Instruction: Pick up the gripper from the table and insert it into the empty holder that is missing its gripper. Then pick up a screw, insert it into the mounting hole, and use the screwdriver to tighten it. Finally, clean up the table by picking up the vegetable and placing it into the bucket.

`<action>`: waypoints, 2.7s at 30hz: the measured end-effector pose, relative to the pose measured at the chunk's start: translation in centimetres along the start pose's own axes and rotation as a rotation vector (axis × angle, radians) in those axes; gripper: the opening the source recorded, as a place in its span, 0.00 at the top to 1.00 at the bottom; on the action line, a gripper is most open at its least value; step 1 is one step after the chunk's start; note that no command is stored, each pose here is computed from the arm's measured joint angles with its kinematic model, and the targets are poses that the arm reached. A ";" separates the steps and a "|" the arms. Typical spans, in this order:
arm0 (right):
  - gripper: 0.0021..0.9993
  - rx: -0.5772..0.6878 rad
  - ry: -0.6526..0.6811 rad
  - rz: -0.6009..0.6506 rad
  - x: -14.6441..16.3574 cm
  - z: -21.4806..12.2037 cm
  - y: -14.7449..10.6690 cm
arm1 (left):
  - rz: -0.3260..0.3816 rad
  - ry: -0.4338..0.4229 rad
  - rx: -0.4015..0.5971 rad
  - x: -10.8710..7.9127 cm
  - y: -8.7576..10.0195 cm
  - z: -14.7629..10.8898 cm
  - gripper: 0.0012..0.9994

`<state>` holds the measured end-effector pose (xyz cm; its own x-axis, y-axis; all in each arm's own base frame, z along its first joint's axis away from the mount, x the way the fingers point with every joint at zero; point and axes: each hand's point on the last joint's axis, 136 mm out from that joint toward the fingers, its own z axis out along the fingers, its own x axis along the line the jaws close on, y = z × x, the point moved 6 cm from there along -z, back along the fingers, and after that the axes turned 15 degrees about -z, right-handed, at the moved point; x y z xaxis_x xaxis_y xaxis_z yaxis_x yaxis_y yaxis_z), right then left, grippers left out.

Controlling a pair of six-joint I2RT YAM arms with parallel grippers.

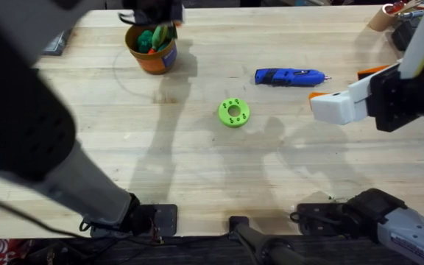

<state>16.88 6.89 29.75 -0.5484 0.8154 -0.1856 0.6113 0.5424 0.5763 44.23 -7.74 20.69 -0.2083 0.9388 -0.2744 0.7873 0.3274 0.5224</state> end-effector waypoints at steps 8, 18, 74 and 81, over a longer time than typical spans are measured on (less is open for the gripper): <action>0.02 0.005 0.001 -0.002 0.0 0.0 -0.1 | 0.058 0.016 0.032 0.2 -0.5 2.3 0.98; 0.02 -0.009 -0.002 -0.001 0.0 0.0 0.2 | 0.105 -0.007 -0.032 -0.3 0.8 -1.5 0.98; 0.02 -0.048 -0.012 0.000 -0.2 0.0 0.9 | 0.042 0.104 0.031 8.6 2.6 -3.2 0.01; 0.02 -0.048 -0.012 0.000 -0.2 0.0 0.9 | 0.039 0.096 0.058 8.0 0.6 -10.2 0.01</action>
<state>17.54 7.18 30.32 -0.5409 0.8182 -0.1951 0.5834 0.5320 0.6137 37.14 1.08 27.08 -0.2289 0.9577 -0.1744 0.8278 0.2858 0.4827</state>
